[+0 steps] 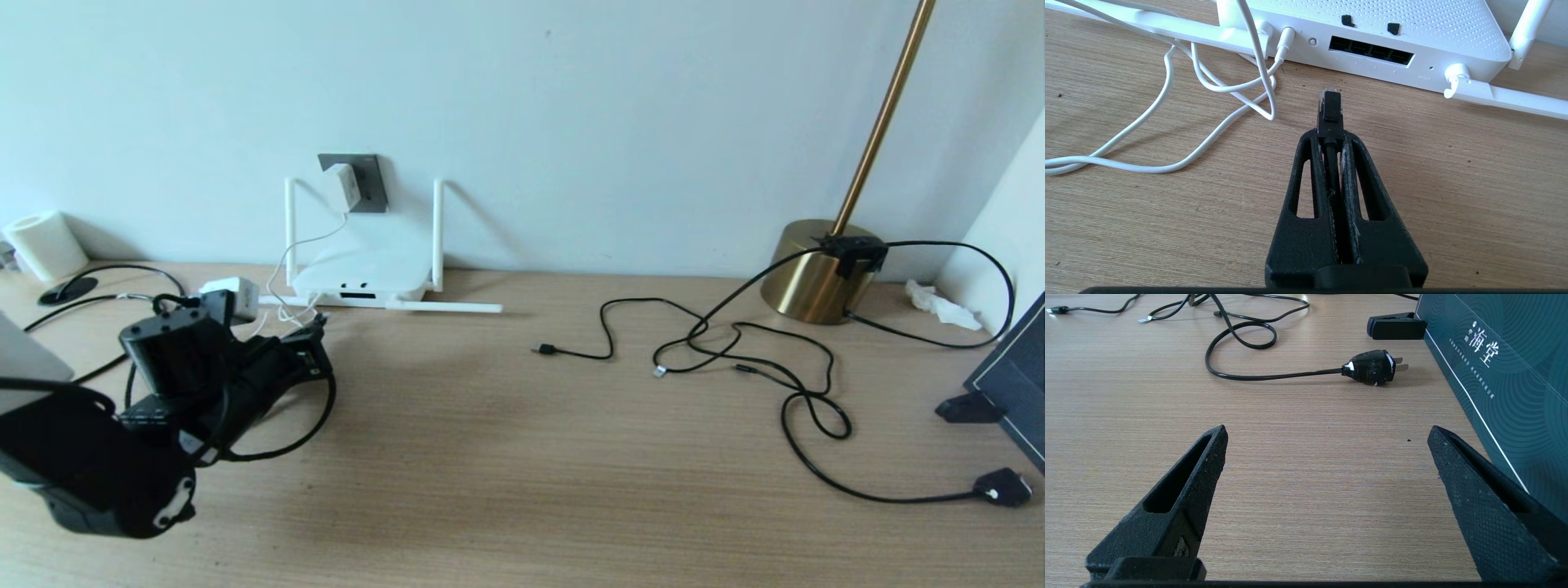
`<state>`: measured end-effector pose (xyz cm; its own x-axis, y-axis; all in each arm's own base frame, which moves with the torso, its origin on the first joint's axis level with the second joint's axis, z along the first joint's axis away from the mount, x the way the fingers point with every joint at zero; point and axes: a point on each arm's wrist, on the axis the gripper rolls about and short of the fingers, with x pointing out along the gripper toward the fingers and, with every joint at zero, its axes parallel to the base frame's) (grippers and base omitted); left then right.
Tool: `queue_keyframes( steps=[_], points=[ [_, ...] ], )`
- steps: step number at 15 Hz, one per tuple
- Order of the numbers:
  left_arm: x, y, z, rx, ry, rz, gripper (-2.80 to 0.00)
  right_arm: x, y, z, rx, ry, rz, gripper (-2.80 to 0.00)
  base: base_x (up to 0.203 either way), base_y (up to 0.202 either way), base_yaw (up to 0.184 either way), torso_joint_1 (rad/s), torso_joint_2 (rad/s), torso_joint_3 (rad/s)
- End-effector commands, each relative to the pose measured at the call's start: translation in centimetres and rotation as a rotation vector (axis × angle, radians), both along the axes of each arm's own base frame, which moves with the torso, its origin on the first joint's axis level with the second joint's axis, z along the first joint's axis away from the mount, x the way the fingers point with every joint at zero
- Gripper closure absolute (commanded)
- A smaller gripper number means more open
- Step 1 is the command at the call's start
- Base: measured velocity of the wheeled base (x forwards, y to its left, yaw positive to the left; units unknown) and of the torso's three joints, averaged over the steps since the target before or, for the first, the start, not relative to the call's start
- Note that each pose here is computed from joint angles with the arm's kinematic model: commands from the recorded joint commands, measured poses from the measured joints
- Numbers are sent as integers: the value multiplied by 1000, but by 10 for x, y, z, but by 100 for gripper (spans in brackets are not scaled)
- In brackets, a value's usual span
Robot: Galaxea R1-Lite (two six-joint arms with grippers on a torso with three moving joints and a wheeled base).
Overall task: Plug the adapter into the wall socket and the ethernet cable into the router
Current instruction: Align cable and router interface
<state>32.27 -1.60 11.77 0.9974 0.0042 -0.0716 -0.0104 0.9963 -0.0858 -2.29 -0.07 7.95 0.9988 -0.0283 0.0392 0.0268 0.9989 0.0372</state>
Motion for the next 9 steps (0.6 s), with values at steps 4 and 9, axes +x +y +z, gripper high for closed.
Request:
queue_keyframes(
  steps=[4, 9],
  points=[
    [-5, -3, 7, 0, -24, -7, 0, 1, 0, -3, 1, 10, 1, -280, 0, 0, 0, 0, 0, 0],
    [-3, -3, 10, 11, -36, -8, 0, 1, 0, -3, 1, 10, 1, -280, 0, 0, 0, 0, 0, 0]
  ],
)
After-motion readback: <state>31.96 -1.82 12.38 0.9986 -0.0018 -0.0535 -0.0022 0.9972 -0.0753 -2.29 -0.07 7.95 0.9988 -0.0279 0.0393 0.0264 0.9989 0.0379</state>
